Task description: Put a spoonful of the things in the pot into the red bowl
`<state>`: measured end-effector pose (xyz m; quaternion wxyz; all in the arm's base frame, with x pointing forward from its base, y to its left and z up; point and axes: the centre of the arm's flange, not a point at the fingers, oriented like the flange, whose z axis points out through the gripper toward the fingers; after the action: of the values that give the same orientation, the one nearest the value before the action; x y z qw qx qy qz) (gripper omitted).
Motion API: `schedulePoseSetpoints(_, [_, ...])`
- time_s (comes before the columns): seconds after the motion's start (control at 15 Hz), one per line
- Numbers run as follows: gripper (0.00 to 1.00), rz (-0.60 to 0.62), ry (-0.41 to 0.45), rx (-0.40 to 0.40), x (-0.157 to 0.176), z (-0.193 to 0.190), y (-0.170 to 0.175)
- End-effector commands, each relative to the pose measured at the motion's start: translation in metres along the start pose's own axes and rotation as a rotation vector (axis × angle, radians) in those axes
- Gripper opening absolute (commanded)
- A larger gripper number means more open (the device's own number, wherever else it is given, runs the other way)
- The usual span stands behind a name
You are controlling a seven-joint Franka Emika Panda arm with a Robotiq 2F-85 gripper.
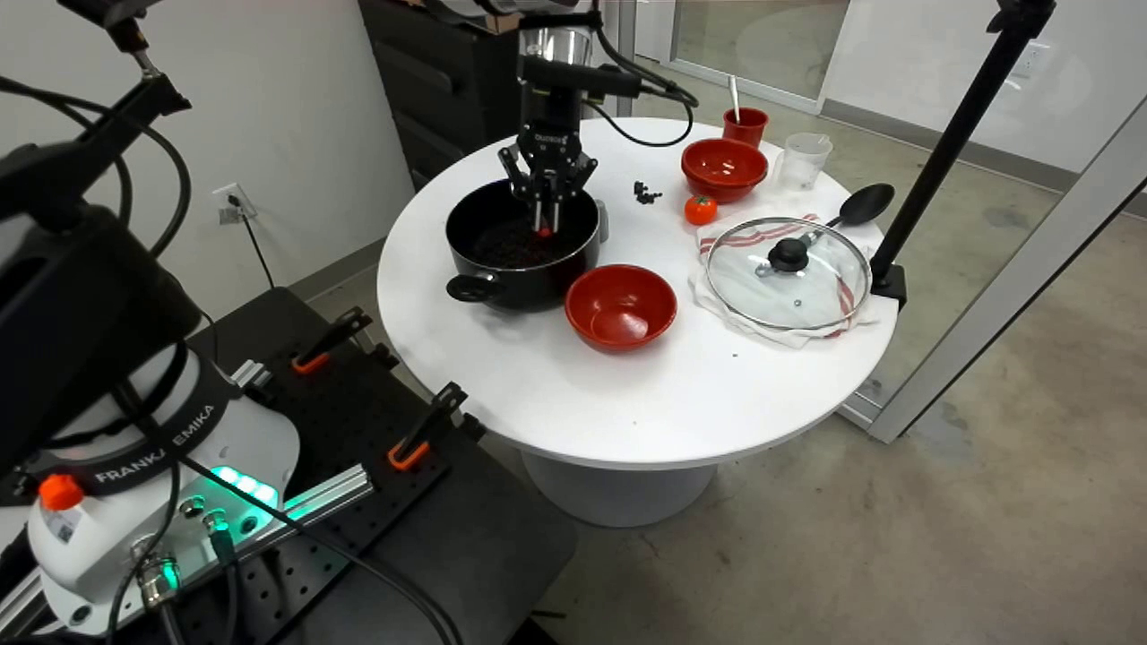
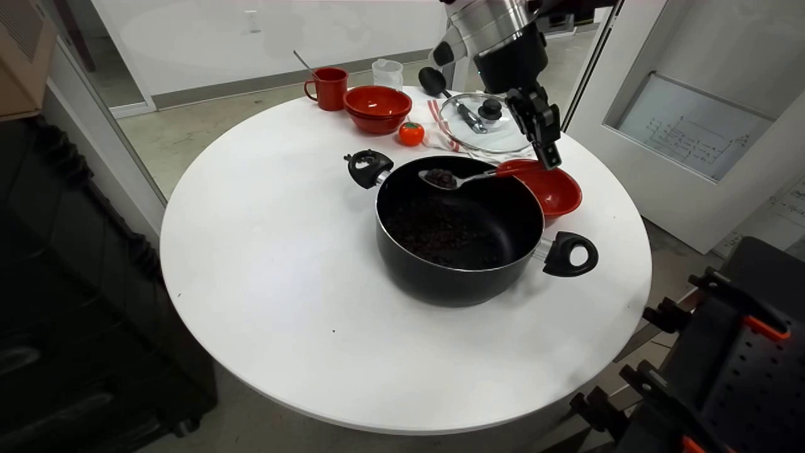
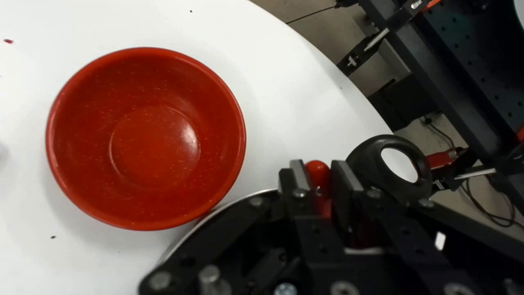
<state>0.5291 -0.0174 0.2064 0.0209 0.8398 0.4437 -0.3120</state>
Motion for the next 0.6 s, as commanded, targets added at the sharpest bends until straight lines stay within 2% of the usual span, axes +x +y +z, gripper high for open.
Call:
schedulePoseSetpoints(0.0, [0.05,0.014,0.006,-0.045,-0.029,-0.006,0.012])
schedulePoseSetpoints(0.53, [0.05,0.123,0.011,-0.017,-0.109,0.017,0.055])
